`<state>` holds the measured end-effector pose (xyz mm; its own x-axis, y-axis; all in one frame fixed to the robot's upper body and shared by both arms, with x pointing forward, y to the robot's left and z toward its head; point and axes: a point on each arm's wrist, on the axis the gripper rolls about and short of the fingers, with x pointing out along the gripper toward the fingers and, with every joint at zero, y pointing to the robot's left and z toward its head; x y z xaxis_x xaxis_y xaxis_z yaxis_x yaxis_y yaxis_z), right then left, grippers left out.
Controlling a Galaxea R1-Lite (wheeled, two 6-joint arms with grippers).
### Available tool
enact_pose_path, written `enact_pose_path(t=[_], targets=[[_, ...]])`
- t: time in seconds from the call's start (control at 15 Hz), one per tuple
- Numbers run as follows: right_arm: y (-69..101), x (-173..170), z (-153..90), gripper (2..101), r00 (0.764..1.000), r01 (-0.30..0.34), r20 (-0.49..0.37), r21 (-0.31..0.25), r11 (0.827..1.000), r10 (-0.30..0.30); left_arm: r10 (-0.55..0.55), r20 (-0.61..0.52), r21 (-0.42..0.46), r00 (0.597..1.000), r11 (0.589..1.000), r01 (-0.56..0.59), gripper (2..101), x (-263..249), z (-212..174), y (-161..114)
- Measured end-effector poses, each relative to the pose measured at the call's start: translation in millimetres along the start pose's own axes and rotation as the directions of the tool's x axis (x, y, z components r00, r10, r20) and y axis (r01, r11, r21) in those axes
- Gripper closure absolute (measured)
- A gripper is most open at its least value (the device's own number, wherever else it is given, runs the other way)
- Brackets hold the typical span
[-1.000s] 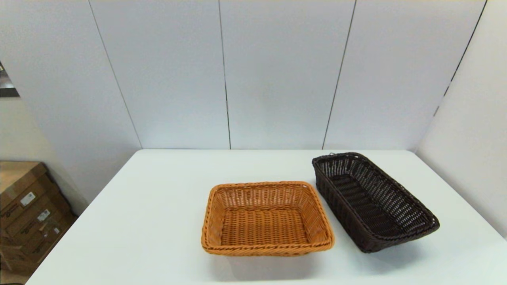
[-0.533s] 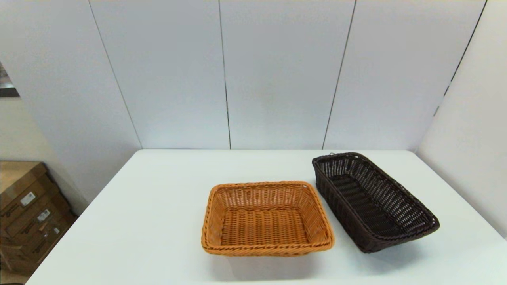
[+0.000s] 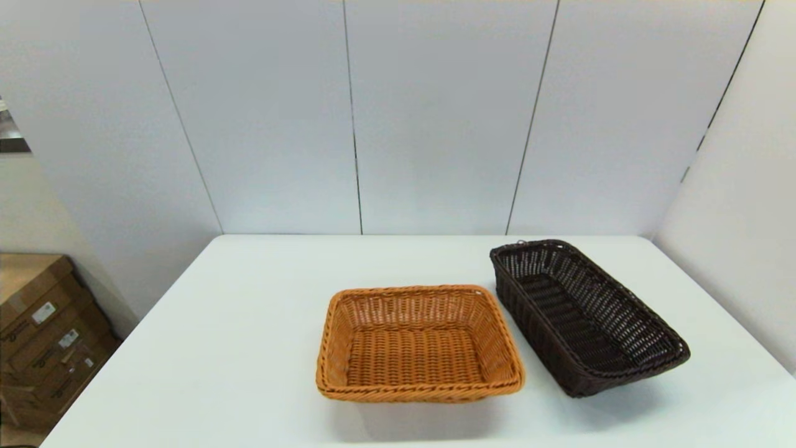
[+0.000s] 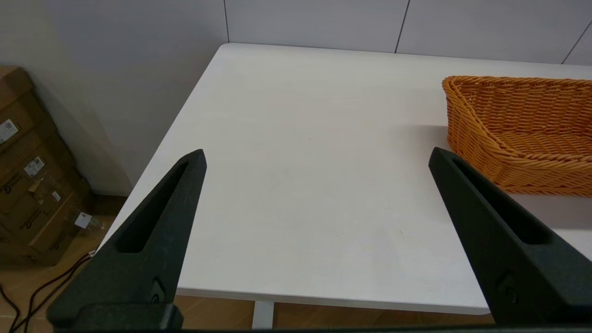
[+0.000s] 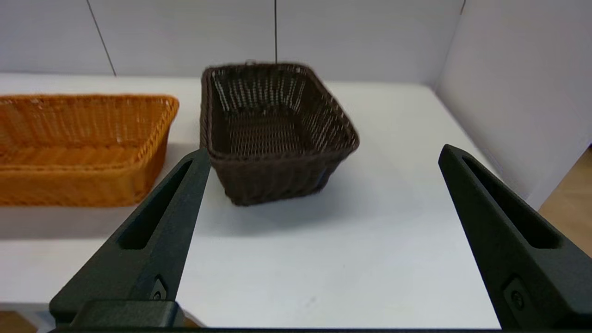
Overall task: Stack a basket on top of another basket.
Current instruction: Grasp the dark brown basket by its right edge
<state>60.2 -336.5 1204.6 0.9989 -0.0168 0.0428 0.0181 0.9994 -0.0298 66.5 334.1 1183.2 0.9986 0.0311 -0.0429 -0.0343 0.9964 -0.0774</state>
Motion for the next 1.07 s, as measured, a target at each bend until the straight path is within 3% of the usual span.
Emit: enact_pose_path(t=[0.2, 0.53, 0.8, 1.07], targets=[[-0.7, -8.7, 23.4, 4.3, 1.000, 0.000, 0.005, -0.035, 0.999, 0.000, 0.000, 0.000, 0.000, 1.000, 1.000, 0.000, 5.4, 0.0, 0.0, 0.0], [-1.2, 1.6, 55.4, 4.3, 0.999, 0.004, -0.047, -0.035, 0.999, -0.006, 0.000, 0.000, 0.000, 1.000, 1.000, 0.000, 5.4, 0.0, 0.0, 0.0], [-2.4, 34.0, 93.6, 4.3, 0.987, 0.015, -0.161, -0.015, 1.000, -0.017, 0.000, 0.000, 0.000, 1.000, 1.000, 0.000, 5.4, 0.0, 0.0, 0.0], [-3.7, 77.8, 119.7, 4.3, 0.947, 0.016, -0.322, 0.019, 1.000, -0.009, 0.000, 0.000, 0.000, 1.000, 1.000, 0.000, 5.4, 0.0, 0.0, 0.0]])
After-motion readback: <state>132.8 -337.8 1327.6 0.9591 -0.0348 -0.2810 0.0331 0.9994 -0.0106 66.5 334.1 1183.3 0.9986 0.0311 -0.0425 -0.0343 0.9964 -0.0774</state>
